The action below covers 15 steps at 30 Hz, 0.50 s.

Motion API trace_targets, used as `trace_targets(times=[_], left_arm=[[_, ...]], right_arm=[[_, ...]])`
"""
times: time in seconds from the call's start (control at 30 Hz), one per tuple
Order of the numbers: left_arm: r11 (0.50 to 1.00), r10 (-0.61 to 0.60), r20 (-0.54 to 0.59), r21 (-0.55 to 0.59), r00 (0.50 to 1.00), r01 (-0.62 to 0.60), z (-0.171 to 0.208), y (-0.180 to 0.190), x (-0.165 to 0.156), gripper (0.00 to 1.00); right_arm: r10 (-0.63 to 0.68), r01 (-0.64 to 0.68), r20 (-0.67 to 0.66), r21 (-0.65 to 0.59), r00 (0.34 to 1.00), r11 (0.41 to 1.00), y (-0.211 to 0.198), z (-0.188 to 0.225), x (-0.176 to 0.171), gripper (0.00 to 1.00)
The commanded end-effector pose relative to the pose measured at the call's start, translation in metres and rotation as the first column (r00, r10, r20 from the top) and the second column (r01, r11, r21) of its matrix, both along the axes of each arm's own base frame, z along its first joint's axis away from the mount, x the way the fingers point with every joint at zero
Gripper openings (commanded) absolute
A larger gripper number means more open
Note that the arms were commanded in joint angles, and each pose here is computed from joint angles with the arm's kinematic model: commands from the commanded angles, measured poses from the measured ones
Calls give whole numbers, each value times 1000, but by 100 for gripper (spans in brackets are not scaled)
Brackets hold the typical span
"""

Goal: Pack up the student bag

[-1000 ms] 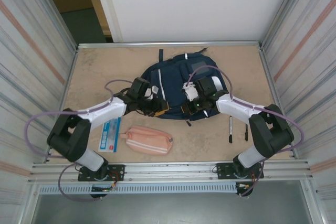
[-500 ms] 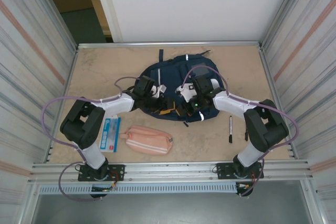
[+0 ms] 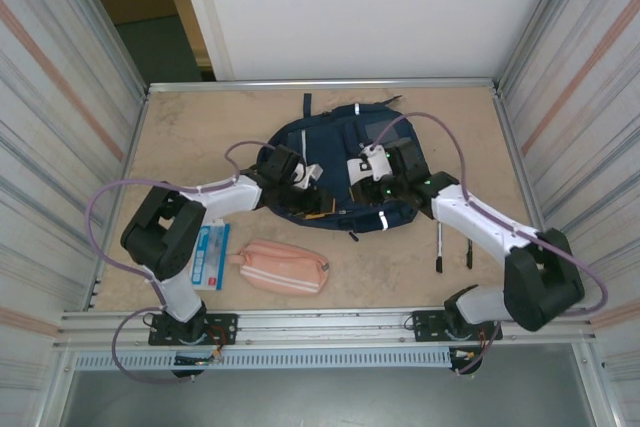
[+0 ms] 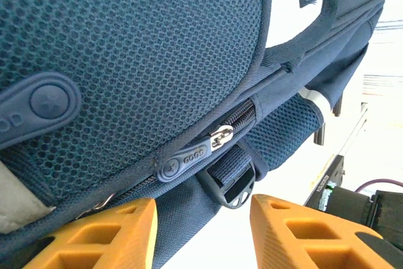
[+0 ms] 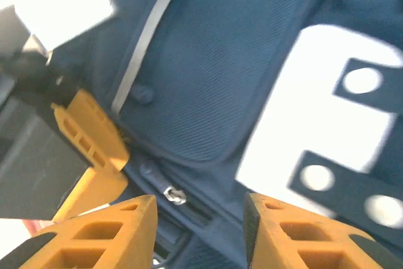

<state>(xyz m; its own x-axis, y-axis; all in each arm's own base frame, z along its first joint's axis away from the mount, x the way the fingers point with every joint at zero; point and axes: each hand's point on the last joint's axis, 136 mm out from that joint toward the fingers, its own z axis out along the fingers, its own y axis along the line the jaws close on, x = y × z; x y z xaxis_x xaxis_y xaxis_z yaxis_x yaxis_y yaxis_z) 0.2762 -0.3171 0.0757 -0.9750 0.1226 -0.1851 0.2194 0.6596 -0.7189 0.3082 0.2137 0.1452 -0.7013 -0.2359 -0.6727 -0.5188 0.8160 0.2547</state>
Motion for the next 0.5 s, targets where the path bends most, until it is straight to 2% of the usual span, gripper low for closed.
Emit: trace_targets(times=[0.0,0.07,0.2,0.27,0.33,0.47], left_arm=[[999,-15,1,45,1000,15,-6,-1,1,42],[998,-8,-2,65,1000,9,-9,-2,3,42],[997,23,-16,70,1000,-22,-13,-3,8,41],[998,25,-23,66,999,-23,-13,-5,9,41],[996,51,-38,76,998,-48,-17,-3,10,41],[994,88,-65,73,994,-84,-20,-3,10,45]], right_arm=[[-221,218,-88,-46,971,975,-31,-12,-1,42],[-286,285,-177,-27,942,958,-34,-20,-6,42],[-301,323,-343,9,890,946,-22,-38,-18,41],[-277,315,-389,37,879,948,-10,-45,-20,31],[-258,305,-433,39,864,952,1,-51,-23,25],[-231,286,-497,35,836,958,26,-57,-27,25]])
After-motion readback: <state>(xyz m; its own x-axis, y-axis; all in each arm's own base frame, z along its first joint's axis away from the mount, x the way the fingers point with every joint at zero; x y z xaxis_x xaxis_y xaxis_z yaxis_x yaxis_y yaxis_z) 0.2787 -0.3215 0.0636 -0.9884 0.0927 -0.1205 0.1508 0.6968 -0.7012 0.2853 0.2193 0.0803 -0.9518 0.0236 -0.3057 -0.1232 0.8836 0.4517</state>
